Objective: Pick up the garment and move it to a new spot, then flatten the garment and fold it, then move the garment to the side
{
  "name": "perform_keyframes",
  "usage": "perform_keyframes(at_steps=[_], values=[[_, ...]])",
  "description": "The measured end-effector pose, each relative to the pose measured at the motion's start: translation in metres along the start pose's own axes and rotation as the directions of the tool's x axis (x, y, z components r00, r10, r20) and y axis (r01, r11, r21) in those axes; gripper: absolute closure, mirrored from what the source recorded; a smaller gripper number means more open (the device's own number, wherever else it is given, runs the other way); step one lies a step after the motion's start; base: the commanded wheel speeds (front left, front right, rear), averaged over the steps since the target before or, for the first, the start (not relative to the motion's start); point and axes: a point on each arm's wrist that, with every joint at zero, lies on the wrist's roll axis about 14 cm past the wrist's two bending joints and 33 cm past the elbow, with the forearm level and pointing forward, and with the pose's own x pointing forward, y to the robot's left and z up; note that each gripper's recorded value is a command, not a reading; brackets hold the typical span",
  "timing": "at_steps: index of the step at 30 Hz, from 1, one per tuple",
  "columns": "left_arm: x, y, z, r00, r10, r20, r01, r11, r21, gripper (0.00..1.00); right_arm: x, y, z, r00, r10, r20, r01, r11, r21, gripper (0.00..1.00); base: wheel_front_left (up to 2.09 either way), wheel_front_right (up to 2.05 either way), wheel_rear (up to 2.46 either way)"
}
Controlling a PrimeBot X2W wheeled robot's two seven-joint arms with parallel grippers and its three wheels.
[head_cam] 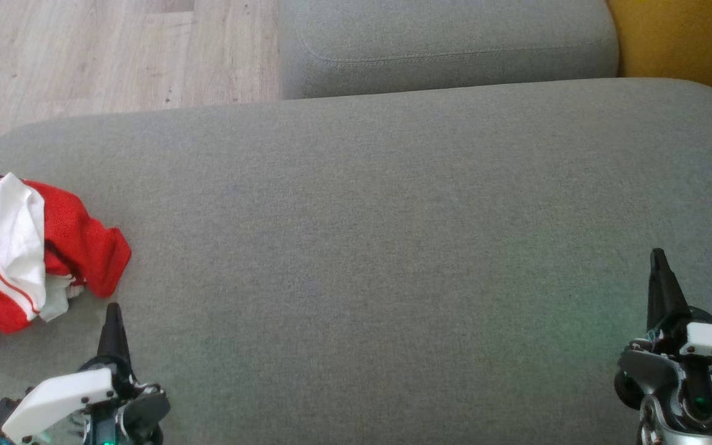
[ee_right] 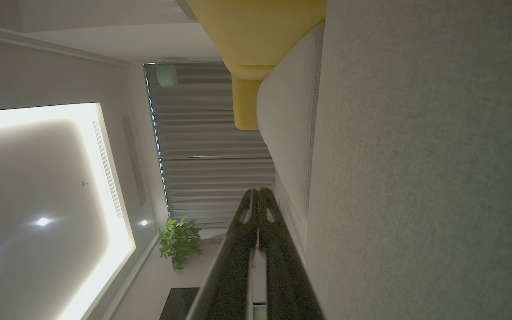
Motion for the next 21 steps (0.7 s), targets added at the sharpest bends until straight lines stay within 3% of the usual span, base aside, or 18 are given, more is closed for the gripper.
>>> perform_keyframes(at_steps=[16,17,21], values=[[0.0,0.0,0.0,1.0,0.0,0.0,0.0,1.0,0.0,1.0,0.0,0.0,0.0,1.0,0.0,0.0,0.0,1.0,0.0,1.0,0.0,0.0,0.0],[0.0,0.002,0.0,1.0,0.006,-0.001,-0.006,1.0,0.0,0.0,0.0,-0.002,0.0,1.0,-0.007,0.0,0.007,1.0,0.001,0.0,0.0,0.0,0.0],[-0.008,0.024,-0.002,0.997,0.073,-0.004,-0.073,0.997,-0.007,0.0,-0.007,-0.024,0.0,0.997,-0.072,0.002,0.072,0.997,0.008,0.0,0.0,0.0,0.0]])
